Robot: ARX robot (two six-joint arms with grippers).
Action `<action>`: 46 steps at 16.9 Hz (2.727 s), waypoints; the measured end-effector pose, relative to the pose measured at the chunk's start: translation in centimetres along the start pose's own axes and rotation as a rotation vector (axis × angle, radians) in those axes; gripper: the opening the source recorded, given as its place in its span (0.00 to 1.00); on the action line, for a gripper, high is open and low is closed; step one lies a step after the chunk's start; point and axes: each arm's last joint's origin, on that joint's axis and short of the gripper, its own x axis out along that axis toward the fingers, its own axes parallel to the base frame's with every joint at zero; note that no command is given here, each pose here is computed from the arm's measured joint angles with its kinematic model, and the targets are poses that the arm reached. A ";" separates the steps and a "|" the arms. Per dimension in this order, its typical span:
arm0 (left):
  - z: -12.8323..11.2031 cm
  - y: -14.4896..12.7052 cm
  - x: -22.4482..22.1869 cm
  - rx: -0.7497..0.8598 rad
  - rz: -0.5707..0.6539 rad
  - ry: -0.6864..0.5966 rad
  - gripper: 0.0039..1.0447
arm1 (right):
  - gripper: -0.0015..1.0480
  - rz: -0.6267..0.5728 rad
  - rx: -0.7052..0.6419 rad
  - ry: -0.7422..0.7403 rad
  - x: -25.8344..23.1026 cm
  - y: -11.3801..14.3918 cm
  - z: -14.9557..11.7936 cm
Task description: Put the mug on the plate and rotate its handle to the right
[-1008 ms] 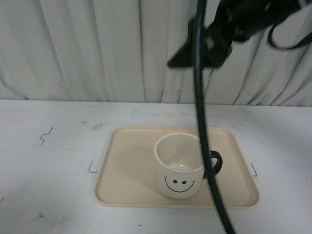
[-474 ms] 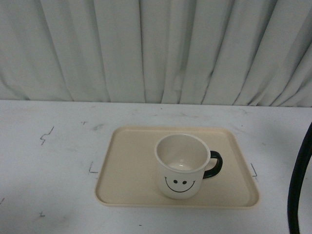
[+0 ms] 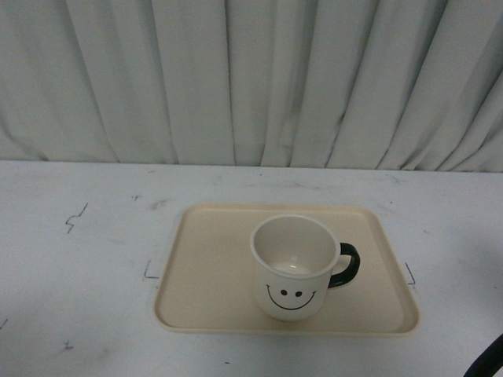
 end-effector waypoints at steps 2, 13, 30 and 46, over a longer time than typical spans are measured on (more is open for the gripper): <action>0.0 0.0 0.0 0.000 0.000 0.000 0.94 | 0.02 -0.004 -0.001 0.020 -1.6 -0.8 -0.7; 0.0 0.0 0.0 0.000 0.000 0.000 0.94 | 0.02 -0.008 0.001 0.005 -6.6 -1.4 -1.7; 0.0 0.0 0.0 0.000 0.000 0.000 0.94 | 0.02 -0.009 0.001 -0.014 -9.5 -1.4 -1.2; 0.0 0.0 0.0 0.000 0.000 0.000 0.94 | 0.55 -0.007 0.000 -0.007 -10.7 -1.4 -1.6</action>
